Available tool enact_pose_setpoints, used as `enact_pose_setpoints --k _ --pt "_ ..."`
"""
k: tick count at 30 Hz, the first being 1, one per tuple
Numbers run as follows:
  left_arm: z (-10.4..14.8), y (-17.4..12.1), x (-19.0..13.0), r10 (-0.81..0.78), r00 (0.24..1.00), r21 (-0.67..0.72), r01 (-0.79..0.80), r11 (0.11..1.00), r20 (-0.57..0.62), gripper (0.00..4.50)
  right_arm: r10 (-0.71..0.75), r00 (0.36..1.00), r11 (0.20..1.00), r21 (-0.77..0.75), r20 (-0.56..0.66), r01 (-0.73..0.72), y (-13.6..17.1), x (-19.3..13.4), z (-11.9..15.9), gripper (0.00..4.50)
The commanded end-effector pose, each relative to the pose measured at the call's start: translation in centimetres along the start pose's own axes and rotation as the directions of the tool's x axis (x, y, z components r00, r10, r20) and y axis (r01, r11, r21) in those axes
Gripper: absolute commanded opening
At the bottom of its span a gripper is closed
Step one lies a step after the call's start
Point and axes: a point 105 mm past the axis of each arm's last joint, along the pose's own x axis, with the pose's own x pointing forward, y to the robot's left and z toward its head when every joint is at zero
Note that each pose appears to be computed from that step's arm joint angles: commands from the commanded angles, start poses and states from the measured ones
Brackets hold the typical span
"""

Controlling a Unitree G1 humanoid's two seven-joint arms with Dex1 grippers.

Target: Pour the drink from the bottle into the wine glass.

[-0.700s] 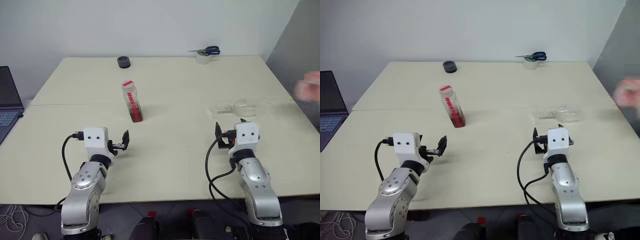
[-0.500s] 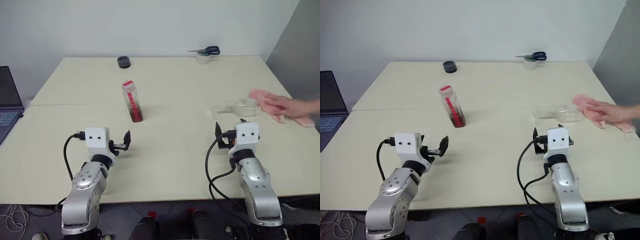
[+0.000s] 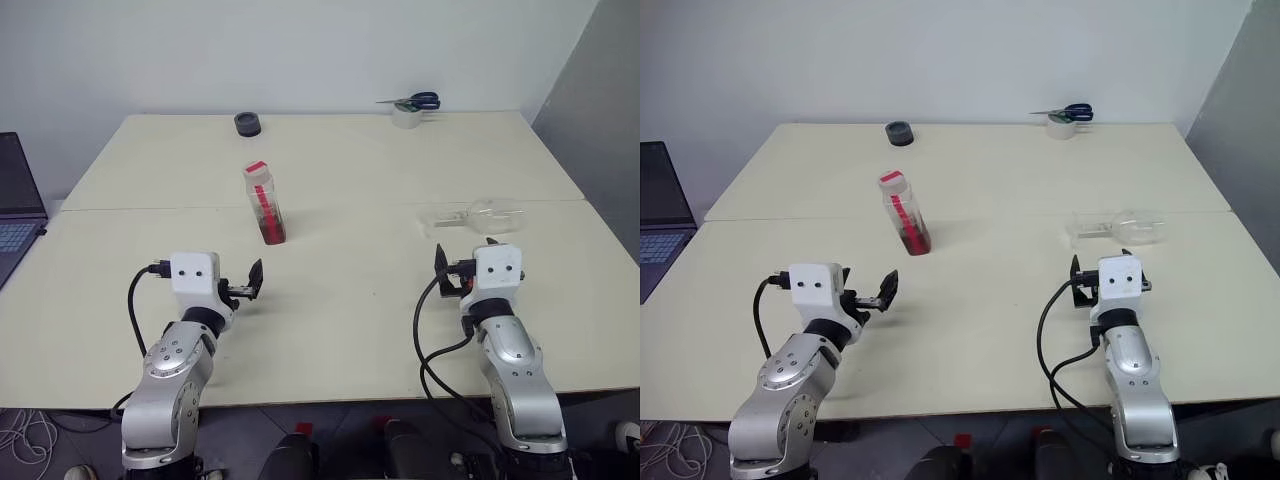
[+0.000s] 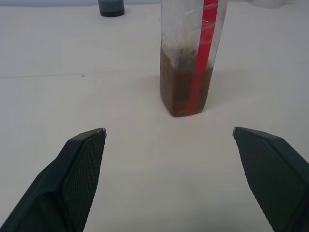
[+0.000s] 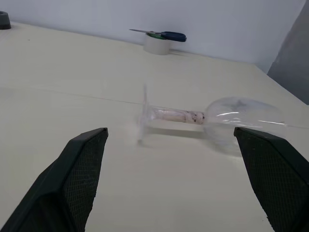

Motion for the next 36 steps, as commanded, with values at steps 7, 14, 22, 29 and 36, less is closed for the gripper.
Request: enact_pose_setpoints --k 7,14,22,29,36 --pt "1.9 -0.2 -0.3 -0.006 0.998 0.019 0.005 1.0 0.065 4.5 -0.023 0.998 1.0 -0.012 0.054 0.023 -0.5 -0.2 1.6 4.45" --pt "2.3 -0.6 0.4 -0.007 0.997 0.024 0.005 1.0 0.075 4.5 0.103 0.989 0.994 0.028 0.11 -0.107 0.6 0.4 3.2 4.45" --pt "3.1 -1.9 2.6 -0.021 0.994 0.012 0.019 1.0 0.107 4.5 0.75 0.613 0.633 -0.003 0.247 -0.774 4.8 -0.3 9.8 4.45" --pt "4.0 -2.0 4.5 0.002 0.989 0.021 -0.005 1.0 0.15 4.5 0.86 0.43 0.454 -0.027 0.275 -0.89 5.9 -0.7 13.1 4.45" --pt "4.3 -2.8 5.8 0.0 0.984 0.011 -0.002 1.0 0.18 4.5 0.834 0.456 0.475 0.014 0.311 -0.88 7.1 -0.7 13.0 4.45"
